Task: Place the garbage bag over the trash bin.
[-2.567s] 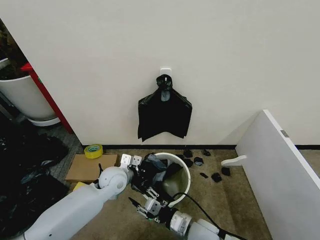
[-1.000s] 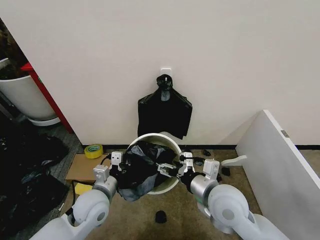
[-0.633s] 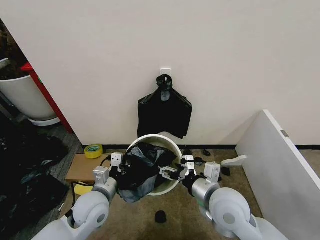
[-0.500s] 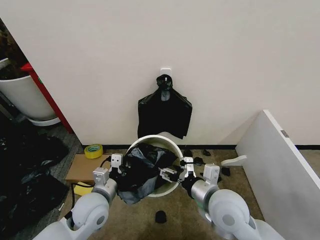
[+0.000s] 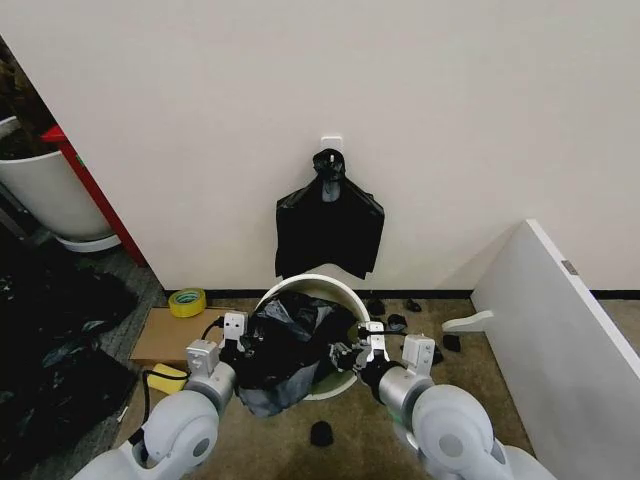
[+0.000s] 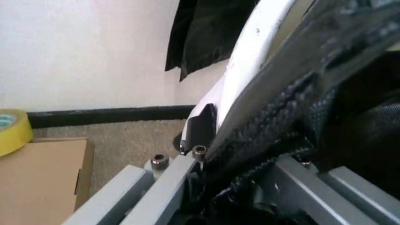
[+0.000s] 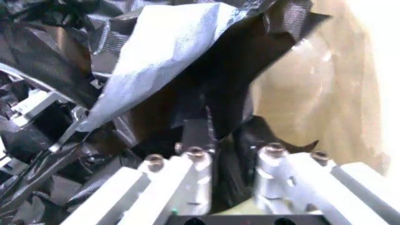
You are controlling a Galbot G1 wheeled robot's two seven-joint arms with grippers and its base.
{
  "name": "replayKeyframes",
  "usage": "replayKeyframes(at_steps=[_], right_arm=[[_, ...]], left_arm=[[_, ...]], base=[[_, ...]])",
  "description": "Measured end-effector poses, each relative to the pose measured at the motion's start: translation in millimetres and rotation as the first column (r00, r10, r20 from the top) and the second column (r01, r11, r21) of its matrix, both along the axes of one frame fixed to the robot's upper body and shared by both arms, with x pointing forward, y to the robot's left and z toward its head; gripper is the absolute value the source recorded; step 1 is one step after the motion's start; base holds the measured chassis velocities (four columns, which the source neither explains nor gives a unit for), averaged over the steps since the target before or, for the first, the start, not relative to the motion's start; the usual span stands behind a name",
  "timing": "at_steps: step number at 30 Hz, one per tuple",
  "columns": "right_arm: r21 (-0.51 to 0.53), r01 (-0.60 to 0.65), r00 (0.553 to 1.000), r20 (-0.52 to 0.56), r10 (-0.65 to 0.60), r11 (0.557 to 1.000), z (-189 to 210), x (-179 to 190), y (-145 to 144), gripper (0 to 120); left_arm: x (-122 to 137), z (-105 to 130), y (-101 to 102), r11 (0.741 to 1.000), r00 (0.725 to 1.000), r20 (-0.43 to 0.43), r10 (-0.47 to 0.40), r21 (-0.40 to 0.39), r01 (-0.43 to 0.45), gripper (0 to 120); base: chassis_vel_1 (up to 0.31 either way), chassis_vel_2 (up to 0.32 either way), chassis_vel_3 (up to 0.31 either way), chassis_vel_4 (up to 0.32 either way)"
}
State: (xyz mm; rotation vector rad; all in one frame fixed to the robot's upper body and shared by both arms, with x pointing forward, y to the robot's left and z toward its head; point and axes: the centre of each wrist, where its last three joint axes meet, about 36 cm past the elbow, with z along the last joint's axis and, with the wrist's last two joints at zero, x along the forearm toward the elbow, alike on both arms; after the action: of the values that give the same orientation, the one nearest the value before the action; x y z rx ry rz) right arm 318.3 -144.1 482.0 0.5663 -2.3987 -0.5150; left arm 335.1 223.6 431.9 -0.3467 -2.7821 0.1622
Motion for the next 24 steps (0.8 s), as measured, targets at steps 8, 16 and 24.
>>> replayKeyframes(at_steps=[8,16,24], right_arm=[[0.000,-0.019,0.998,0.057,0.019,1.000,-0.6,-5.5,-0.2,0],[-0.040,-0.004,0.976,0.217,0.013,0.999,10.2,-11.2,-7.4,0],[-0.092,0.071,0.920,0.391,-0.029,0.993,32.9,-0.4,-30.8,0]], left_arm=[[0.2,0.1,-1.7,1.000,1.000,-0.029,0.011,-0.026,-0.012,0],[0.0,4.4,-2.4,0.998,0.998,-0.064,0.011,-0.056,-0.014,0],[-5.8,11.2,-5.3,0.993,0.992,-0.129,0.007,-0.120,-0.022,0]], base=[[0.000,0.000,0.000,0.000],[0.000,0.000,0.000,0.000],[0.000,0.000,0.000,0.000]])
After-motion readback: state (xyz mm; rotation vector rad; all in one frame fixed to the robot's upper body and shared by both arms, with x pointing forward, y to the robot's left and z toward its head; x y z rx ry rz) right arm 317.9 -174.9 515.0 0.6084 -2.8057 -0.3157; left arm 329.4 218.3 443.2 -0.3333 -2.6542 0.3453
